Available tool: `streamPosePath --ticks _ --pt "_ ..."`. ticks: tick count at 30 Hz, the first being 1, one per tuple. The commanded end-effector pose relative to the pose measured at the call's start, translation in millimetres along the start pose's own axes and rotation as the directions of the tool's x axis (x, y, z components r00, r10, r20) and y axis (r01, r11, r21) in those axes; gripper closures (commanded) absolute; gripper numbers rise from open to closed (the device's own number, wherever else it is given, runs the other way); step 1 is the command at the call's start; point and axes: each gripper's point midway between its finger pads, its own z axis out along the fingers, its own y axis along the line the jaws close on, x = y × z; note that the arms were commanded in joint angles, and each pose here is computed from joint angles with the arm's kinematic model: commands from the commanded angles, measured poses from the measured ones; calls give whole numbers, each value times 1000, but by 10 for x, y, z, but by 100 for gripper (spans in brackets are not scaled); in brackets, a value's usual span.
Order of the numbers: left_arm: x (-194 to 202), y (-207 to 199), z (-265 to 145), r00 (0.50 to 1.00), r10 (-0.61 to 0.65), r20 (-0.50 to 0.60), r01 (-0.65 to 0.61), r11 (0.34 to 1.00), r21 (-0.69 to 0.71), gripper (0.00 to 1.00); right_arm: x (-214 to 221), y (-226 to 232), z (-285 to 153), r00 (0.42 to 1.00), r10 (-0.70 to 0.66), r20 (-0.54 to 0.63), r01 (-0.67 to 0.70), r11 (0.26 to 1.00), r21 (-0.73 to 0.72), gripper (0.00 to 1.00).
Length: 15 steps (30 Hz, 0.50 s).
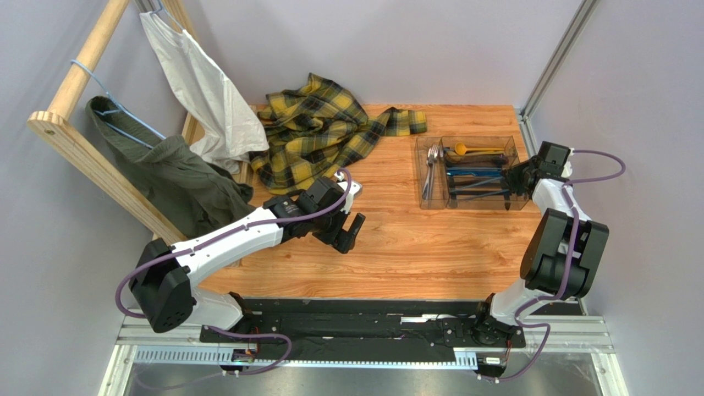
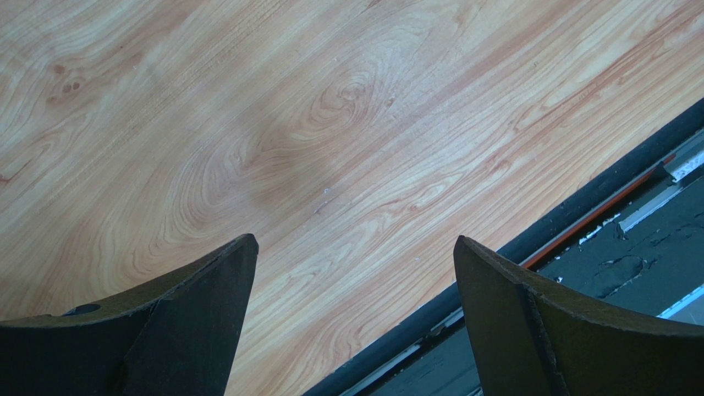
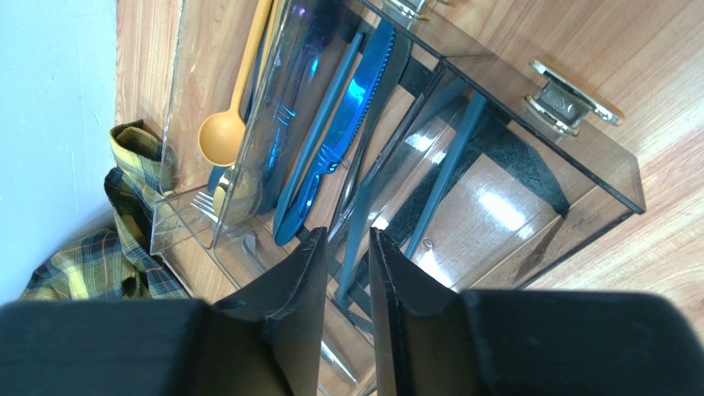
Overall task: Sort the eating utensils into containers
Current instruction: Place the chopstick in the storage box.
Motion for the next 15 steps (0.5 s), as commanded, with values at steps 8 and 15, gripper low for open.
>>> streamPosePath --ticks 8,15 --pt "-45 -4 -20 1000 -1 31 1 1000 9 3 -106 271 -290 999 -26 39 30 996 -89 44" --pt "-55 14 -39 999 -4 37 4 1000 -2 3 -111 561 -632 998 -51 46 59 976 -209 39"
